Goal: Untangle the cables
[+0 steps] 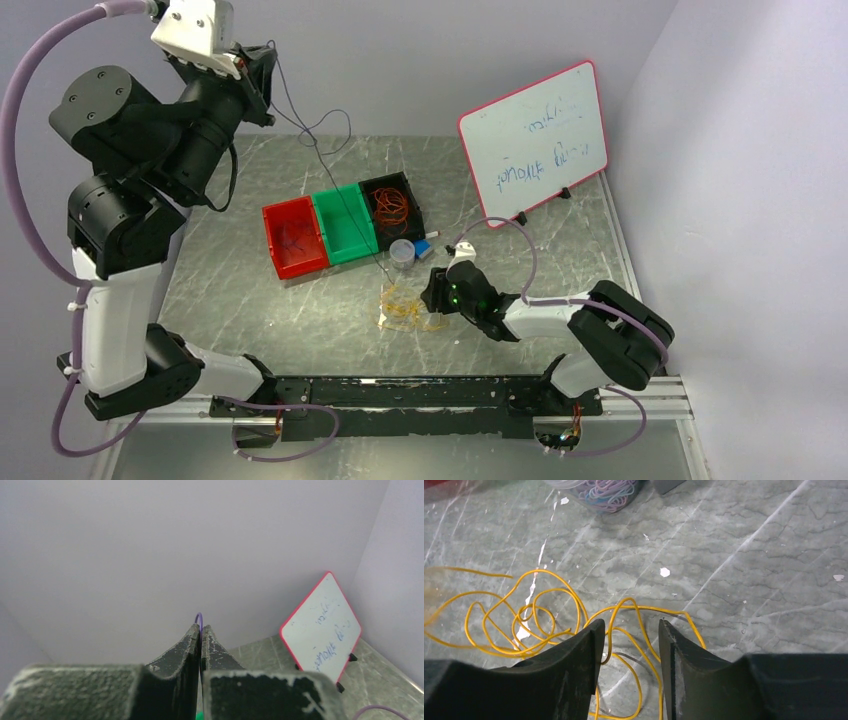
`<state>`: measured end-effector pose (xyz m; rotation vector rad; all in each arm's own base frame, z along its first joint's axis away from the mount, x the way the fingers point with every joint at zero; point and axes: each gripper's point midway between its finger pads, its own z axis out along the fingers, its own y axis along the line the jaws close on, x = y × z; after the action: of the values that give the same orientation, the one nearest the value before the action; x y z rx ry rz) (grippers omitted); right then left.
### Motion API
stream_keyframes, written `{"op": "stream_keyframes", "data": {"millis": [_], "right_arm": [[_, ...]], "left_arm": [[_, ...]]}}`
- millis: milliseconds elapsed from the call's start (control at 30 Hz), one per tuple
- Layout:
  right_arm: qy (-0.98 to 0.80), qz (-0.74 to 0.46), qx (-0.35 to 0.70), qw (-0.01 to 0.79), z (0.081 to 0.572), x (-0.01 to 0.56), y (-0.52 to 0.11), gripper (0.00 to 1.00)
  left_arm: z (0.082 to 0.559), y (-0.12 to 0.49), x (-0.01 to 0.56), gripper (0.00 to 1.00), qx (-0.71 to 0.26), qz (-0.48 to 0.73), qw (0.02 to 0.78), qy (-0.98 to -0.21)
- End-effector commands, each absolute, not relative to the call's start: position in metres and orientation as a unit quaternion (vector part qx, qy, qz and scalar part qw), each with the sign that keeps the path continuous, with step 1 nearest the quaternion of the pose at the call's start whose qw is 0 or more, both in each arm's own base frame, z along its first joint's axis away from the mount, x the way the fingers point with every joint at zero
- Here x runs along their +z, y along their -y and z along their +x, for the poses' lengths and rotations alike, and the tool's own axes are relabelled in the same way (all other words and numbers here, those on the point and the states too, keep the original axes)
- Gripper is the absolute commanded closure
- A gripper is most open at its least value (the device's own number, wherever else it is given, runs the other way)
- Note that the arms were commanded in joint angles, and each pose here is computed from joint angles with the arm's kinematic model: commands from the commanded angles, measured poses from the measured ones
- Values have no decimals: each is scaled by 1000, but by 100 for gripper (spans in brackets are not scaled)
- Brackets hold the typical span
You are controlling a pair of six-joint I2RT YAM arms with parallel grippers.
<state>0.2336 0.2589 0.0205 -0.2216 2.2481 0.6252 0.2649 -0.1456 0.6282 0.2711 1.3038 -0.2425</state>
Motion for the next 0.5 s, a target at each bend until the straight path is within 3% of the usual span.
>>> {"op": "stream_keyframes", "data": {"millis": [0, 200, 467], "right_arm": [[-929, -75, 157, 328, 211, -26, -218, 54], [-930, -70, 150, 327, 211, -27, -216, 58], [-926, -78, 161, 332, 214, -22, -222, 55]], "left_arm": [[255, 116, 655, 93, -77, 93, 811, -573], [249, 95, 659, 93, -44, 73, 818, -568], [259, 102, 631, 93, -31, 86, 795, -600]]}}
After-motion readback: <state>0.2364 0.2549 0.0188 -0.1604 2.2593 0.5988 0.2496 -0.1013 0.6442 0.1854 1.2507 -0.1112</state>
